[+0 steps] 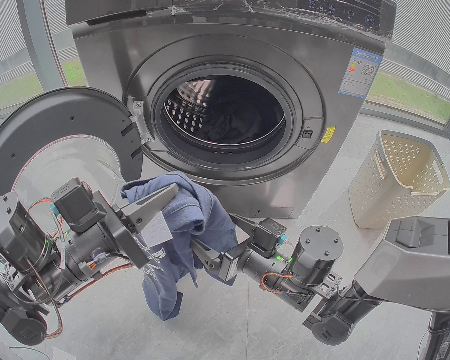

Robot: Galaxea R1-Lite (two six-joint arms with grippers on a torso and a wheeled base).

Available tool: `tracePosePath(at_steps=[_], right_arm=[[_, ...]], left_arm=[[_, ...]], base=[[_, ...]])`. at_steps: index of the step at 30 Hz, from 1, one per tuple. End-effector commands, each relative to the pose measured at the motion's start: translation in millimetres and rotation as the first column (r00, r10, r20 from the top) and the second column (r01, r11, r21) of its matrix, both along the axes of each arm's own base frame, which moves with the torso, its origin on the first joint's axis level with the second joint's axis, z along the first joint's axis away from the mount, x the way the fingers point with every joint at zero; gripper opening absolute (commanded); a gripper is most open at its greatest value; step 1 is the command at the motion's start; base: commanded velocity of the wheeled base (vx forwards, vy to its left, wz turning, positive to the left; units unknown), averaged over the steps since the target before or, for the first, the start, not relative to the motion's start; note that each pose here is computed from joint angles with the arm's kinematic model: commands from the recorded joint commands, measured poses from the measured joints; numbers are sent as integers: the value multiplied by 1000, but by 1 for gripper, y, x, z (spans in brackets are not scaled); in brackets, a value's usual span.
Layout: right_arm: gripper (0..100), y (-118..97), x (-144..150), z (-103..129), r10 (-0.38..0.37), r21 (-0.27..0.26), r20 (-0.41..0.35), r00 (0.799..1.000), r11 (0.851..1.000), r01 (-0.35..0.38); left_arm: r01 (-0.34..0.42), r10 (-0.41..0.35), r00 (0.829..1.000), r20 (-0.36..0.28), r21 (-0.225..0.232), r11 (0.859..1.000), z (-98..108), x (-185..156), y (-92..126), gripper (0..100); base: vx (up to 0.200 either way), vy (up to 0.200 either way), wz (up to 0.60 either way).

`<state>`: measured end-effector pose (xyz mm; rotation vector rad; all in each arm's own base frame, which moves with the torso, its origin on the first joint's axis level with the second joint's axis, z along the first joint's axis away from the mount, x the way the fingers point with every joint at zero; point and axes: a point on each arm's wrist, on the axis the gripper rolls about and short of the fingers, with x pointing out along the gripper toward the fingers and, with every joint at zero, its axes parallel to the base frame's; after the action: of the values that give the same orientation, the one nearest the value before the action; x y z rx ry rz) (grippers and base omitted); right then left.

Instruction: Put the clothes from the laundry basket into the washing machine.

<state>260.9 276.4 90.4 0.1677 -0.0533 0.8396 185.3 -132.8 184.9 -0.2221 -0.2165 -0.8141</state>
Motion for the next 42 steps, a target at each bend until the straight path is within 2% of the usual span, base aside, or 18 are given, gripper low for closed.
tracePosePath(at_steps=[1,7,8,15,23,26,29,30,33,34,36,37,38,39,40,42], right_arm=[[100,7,6,-2,-6,12,8,1000,1000,6],[100,11,11,0,-15,30,24,1000,999,14],[0,12,12,2,-24,37,28,999,999,23],[0,8,13,10,-45,54,40,998,998,42],[0,-27,16,44,-128,96,76,989,988,120],[0,-37,9,52,-136,100,79,988,987,128],[0,-41,-2,56,-125,97,75,989,988,117],[0,-45,-9,61,-119,102,79,990,989,111],[0,-47,-17,63,-106,104,75,992,990,98],[0,-50,-26,67,-95,108,74,993,990,86],[0,-53,-30,71,-91,116,81,993,990,81],[0,-54,-32,75,-89,124,86,992,989,78],[0,-54,-32,75,-89,124,86,992,989,78],[0,-54,-38,81,-76,141,97,992,988,62],[0,-54,-39,82,-75,143,99,992,988,60],[0,-56,-44,92,-71,166,118,990,985,51]], left_arm=[[2,-2,1000,0,0,1000,0,0,0,0],[2,-2,1000,-4,1,1000,-1,-1,0,0],[2,-2,1000,-5,2,1000,-1,-1,0,0],[3,-3,1000,-10,1,1000,-2,-1,0,0],[16,-16,999,-34,14,1000,-8,-2,-1,0],[31,-30,999,-35,13,999,-8,-2,-3,0],[55,-55,998,-44,0,999,-7,-4,-7,0],[88,-90,993,-71,-20,996,-8,-5,-13,0],[131,-134,986,-104,-35,991,-11,-4,-20,0],[171,-173,977,-123,-27,985,-16,-4,-26,100],[184,-184,972,-144,-14,983,-22,-1,-30,100],[172,-169,970,-175,1,985,-31,6,-32,100],[172,-169,970,-175,1,985,-31,6,-32,100],[159,-150,966,-212,23,987,-42,12,-35,100],[157,-148,965,-217,26,987,-43,13,-35,100],[125,-105,959,-263,60,990,-60,27,-35,100]], base=[[0,0,0],[0,0,0],[0,0,0],[0,0,0],[0,0,0],[0,0,0],[0,0,0],[0,0,0],[0,0,0],[0,0,0],[0,0,0],[0,0,0],[0,0,0],[0,0,0],[0,0,0],[0,0,0]])
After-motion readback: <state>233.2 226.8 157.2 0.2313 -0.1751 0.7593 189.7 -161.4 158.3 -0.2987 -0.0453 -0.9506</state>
